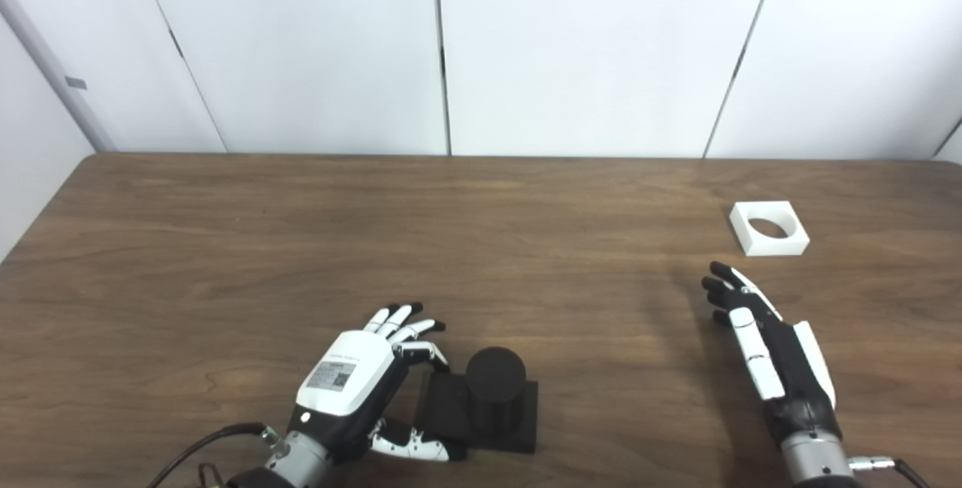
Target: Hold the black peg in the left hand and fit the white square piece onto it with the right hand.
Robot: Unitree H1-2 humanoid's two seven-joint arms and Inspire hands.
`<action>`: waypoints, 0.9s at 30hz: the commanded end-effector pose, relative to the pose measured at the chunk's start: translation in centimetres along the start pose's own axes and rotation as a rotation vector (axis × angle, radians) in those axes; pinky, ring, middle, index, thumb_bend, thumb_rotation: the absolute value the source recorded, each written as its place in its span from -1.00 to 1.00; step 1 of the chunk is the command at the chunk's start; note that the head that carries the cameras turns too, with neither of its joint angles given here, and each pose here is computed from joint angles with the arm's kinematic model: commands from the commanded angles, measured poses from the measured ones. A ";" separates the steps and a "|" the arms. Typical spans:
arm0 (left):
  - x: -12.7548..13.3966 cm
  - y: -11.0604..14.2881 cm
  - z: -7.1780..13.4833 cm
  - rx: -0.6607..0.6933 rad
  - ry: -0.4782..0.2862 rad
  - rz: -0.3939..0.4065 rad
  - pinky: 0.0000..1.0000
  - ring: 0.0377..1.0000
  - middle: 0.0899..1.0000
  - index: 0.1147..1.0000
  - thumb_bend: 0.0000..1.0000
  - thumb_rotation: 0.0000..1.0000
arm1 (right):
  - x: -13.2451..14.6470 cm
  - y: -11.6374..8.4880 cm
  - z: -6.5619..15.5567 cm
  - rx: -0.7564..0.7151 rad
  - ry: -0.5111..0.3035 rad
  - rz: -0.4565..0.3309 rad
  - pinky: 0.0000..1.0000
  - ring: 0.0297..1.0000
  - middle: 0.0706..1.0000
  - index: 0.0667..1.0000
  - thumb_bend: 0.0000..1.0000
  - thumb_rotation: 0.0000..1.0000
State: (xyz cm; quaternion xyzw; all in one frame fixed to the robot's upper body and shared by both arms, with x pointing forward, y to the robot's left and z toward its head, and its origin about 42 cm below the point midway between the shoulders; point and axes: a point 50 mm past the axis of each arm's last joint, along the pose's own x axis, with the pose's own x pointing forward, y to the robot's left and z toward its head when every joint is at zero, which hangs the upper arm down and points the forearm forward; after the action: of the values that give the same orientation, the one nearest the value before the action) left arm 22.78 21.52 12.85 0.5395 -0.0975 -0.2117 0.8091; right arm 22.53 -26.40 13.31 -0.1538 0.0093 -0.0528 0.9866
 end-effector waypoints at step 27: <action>-0.2 -2.4 -2.0 0.034 0.057 -0.145 0.95 0.82 0.61 -0.15 0.01 -0.88 | 8.4 -10.8 9.9 -0.697 -0.096 0.078 0.82 0.96 0.84 0.55 0.75 -0.83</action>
State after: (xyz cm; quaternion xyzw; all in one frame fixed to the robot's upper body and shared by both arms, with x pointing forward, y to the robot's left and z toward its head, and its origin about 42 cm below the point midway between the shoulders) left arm 23.36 21.89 12.46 0.5323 -0.0980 -0.2182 0.8121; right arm 29.12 -33.84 23.95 -0.4631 0.0088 0.0114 0.8862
